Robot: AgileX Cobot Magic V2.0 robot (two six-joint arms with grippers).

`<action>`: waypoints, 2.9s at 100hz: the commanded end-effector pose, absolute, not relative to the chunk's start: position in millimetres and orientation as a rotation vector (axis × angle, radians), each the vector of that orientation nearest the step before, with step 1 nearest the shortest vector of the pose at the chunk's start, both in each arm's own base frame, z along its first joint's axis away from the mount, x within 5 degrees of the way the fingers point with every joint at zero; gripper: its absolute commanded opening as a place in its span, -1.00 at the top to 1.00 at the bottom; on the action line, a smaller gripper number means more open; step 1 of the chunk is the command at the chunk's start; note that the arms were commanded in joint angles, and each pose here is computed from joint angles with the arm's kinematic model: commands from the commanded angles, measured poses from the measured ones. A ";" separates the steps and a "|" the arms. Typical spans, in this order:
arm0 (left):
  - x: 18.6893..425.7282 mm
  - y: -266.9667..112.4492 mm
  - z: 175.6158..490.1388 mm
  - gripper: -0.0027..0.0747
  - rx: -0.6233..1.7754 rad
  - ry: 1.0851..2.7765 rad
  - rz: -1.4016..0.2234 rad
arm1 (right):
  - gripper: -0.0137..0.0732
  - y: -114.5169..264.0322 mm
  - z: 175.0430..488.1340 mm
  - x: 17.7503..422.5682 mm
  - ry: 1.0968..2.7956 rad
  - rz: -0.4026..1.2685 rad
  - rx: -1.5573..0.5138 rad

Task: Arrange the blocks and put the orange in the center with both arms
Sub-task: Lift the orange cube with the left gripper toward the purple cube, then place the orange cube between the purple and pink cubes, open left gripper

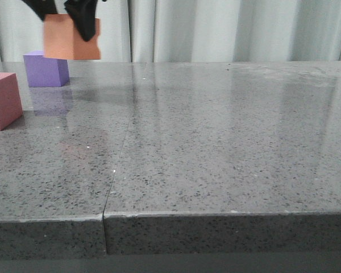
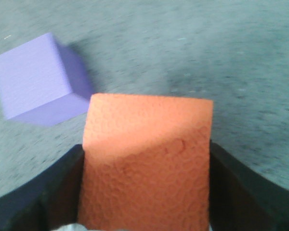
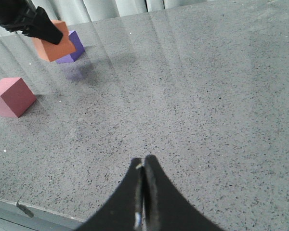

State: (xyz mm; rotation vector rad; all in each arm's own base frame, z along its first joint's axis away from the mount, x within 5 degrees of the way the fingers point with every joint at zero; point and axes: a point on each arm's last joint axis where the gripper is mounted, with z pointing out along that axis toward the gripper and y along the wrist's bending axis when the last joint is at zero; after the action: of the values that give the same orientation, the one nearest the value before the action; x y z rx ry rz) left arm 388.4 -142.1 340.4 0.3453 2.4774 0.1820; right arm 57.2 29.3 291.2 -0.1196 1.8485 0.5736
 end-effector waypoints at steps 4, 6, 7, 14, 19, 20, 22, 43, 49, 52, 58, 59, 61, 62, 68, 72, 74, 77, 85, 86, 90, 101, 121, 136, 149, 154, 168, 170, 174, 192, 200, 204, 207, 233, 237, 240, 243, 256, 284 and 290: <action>378.6 -132.0 379.3 0.06 0.200 2.344 0.204 | 0.84 29.4 305.3 58.4 1.751 0.578 -0.129; 379.0 -130.9 379.4 0.06 0.189 2.344 0.204 | 0.84 29.4 305.3 58.4 1.751 0.578 -0.129; 379.3 -129.9 379.4 0.06 0.183 2.344 0.204 | 0.84 29.4 305.3 58.4 1.751 0.578 -0.129; 381.1 -124.0 379.4 0.06 0.148 2.347 0.207 | 0.84 29.4 305.3 58.4 1.751 0.578 -0.129; 382.4 -118.9 379.0 0.06 0.130 2.355 0.212 | 0.84 29.4 305.3 58.4 1.751 0.578 -0.129; 382.4 -118.1 378.8 0.06 0.127 2.358 0.212 | 0.84 29.4 305.3 58.4 1.751 0.578 -0.129; 382.8 -115.2 378.4 0.06 0.116 2.366 0.217 | 0.84 29.4 305.3 58.4 1.751 0.578 -0.129; 387.8 -89.0 376.2 0.06 0.019 2.406 0.231 | 0.84 29.4 305.3 58.4 1.751 0.578 -0.129; 389.1 -83.7 375.7 0.06 -0.001 2.412 0.218 | 0.84 29.4 305.3 58.4 1.751 0.578 -0.129; 389.6 -82.1 375.2 0.06 -0.006 2.413 0.217 | 0.84 29.4 305.3 58.4 1.751 0.578 -0.129; 390.1 -79.6 373.2 0.06 -0.014 2.419 0.217 | 0.84 29.4 305.3 58.4 1.751 0.578 -0.129; 390.0 -79.8 372.6 0.06 -0.013 2.421 0.217 | 0.84 29.4 305.3 58.4 1.751 0.578 -0.129; 390.4 -79.0 370.9 0.06 -0.013 2.423 0.218 | 0.84 29.4 305.3 58.4 1.751 0.578 -0.129; 390.6 -78.4 369.6 0.06 -0.014 2.425 0.220 | 0.84 29.4 305.3 58.4 1.751 0.578 -0.129; 391.2 -77.8 363.0 0.06 -0.012 2.438 0.214 | 0.84 29.4 305.3 58.4 1.751 0.578 -0.129; 391.9 -77.7 356.2 0.06 -0.009 2.446 0.201 | 0.84 29.4 305.3 58.4 1.751 0.578 -0.129; 392.3 -78.4 352.8 0.06 -0.005 2.448 0.194 | 0.84 29.4 305.3 58.4 1.751 0.578 -0.129; 393.1 -77.9 348.7 0.06 -0.003 2.448 0.191 | 0.84 29.4 305.3 58.4 1.751 0.578 -0.129; 394.7 -76.3 338.1 0.06 -0.025 2.446 0.176 | 0.84 29.4 305.3 58.4 1.751 0.578 -0.129; 394.9 -75.8 337.5 0.06 -0.027 2.445 0.174 | 0.84 29.4 305.3 58.4 1.751 0.578 -0.129; 395.3 -75.9 333.6 0.06 -0.021 2.445 0.172 | 0.84 29.4 305.3 58.4 1.751 0.578 -0.129; 396.3 -74.2 328.4 0.06 -0.005 2.434 0.195 | 0.84 29.4 305.3 58.4 1.751 0.578 -0.129; 401.9 -73.9 320.3 0.06 -0.029 2.410 0.206 | 0.84 29.4 305.3 58.4 1.751 0.578 -0.129; 405.3 -75.5 318.0 0.06 -0.034 2.395 0.188 | 0.84 29.4 305.3 58.4 1.751 0.578 -0.129; 406.9 -76.0 313.9 0.06 -0.039 2.406 0.188 | 0.84 29.4 305.3 58.4 1.751 0.578 -0.129; 407.9 -77.2 310.7 0.06 -0.046 2.417 0.175 | 0.84 29.4 305.3 58.4 1.751 0.578 -0.129; 409.6 -77.8 305.6 0.06 -0.050 2.433 0.176 | 0.84 29.4 305.3 58.4 1.751 0.578 -0.129; 409.6 -77.8 305.6 0.06 -0.050 2.433 0.176 | 0.84 29.4 305.3 58.4 1.751 0.578 -0.129; 409.7 -77.6 305.6 0.06 -0.049 2.432 0.179 | 0.84 29.4 305.3 58.4 1.751 0.578 -0.129; 409.7 -77.5 305.7 -0.27 -0.048 2.431 0.181 | 0.84 29.4 305.3 58.4 1.751 0.578 -0.129; 409.6 -77.4 305.6 -0.46 -0.049 2.433 0.182 | 0.84 29.4 305.3 58.4 1.751 0.578 -0.129; 409.4 -77.3 305.5 -0.52 -0.049 2.435 0.183 | 0.84 29.4 305.3 58.4 1.751 0.578 -0.129; 409.4 -77.3 305.5 -0.53 -0.049 2.435 0.183 | 0.84 29.4 305.3 58.4 1.751 0.578 -0.129; 407.9 -77.9 309.1 -0.54 -0.049 2.426 0.176 | 0.84 29.4 305.3 58.4 1.751 0.578 -0.129; 406.5 -77.6 312.1 -0.54 -0.050 2.419 0.174 | 0.84 29.4 305.3 58.4 1.751 0.578 -0.129; 405.4 -77.3 315.0 -0.54 -0.051 2.411 0.170 | 0.84 29.4 305.3 58.4 1.751 0.578 -0.129; 404.5 -77.1 317.6 -0.54 -0.051 2.403 0.167 | 0.84 29.4 305.3 58.4 1.751 0.578 -0.129; 395.7 -75.2 337.7 -0.53 -0.056 2.347 0.143 | 0.84 29.4 305.3 58.4 1.751 0.578 -0.129; 370.0 -68.6 382.8 0.04 -0.073 2.230 0.100 | 0.84 29.4 305.3 58.4 1.751 0.578 -0.129; 364.9 -67.3 389.5 0.33 -0.076 2.213 0.095 | 0.84 29.4 305.3 58.4 1.751 0.578 -0.129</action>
State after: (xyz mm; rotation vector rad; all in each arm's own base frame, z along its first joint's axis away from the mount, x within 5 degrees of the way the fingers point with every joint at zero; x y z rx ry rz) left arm 378.9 -70.2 350.5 -0.0715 2.3560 0.1431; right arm 57.2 29.3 291.2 -0.1196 1.8485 0.5736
